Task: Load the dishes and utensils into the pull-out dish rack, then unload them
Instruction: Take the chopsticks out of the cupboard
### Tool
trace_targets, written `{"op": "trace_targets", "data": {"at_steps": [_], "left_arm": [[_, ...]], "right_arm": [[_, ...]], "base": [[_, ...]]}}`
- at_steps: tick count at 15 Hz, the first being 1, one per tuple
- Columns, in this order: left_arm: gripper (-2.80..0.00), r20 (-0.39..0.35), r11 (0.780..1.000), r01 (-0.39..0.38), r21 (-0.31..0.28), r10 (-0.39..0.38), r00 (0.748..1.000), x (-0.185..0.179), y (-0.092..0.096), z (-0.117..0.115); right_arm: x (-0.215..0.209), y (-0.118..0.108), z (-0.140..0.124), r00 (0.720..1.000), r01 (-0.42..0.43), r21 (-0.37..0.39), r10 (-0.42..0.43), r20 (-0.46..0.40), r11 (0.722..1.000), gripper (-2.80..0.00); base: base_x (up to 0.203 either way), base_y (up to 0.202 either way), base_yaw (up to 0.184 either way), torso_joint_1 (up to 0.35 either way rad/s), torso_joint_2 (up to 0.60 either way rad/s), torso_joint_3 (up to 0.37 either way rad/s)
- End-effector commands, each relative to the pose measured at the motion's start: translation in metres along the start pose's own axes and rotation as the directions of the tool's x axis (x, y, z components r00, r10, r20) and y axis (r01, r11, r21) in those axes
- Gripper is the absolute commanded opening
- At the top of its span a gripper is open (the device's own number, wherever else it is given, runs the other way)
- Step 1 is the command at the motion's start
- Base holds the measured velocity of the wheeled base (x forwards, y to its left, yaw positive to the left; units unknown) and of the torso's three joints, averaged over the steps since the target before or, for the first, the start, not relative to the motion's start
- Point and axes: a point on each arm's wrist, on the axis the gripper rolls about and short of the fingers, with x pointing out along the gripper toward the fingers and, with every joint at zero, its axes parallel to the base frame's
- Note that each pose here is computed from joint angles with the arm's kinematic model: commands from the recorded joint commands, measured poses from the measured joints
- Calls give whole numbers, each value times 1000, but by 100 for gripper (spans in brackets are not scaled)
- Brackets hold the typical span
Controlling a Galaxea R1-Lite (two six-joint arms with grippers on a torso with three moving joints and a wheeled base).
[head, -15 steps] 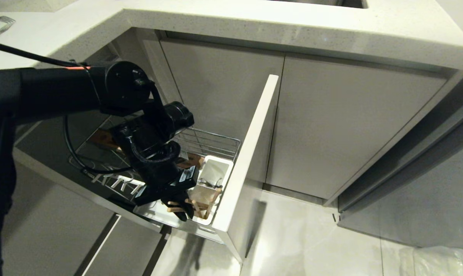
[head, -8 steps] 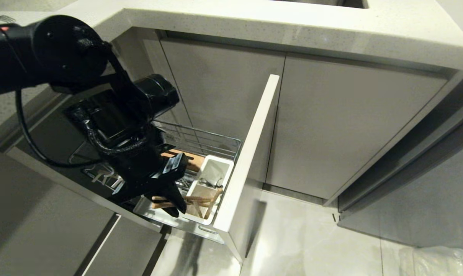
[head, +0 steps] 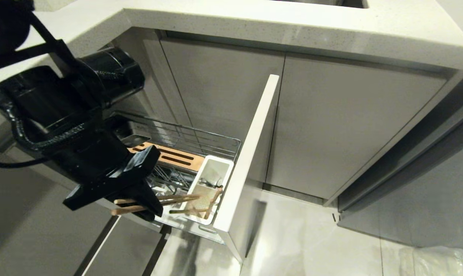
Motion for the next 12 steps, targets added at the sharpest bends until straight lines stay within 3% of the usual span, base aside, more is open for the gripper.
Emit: {"op": "trace_targets", "data": {"at_steps": [1,8,12], "left_arm": [[-280,21,1000,19,5,-19,1000,-13,6,-14],[-280,104,994,92,52,-97,990,-45,21,-50],[-280,177,980,170,106,-187,966,-72,36,-83]], "right_arm": [[0,0,0,1000,0,0,0,0,1000,-280],[0,0,0,1000,0,0,0,0,1000,-280],[0,0,0,1000,0,0,0,0,1000,-280]], "base": [[0,0,0,0,0,0],[0,0,0,0,0,0],[0,0,0,0,0,0]]}}
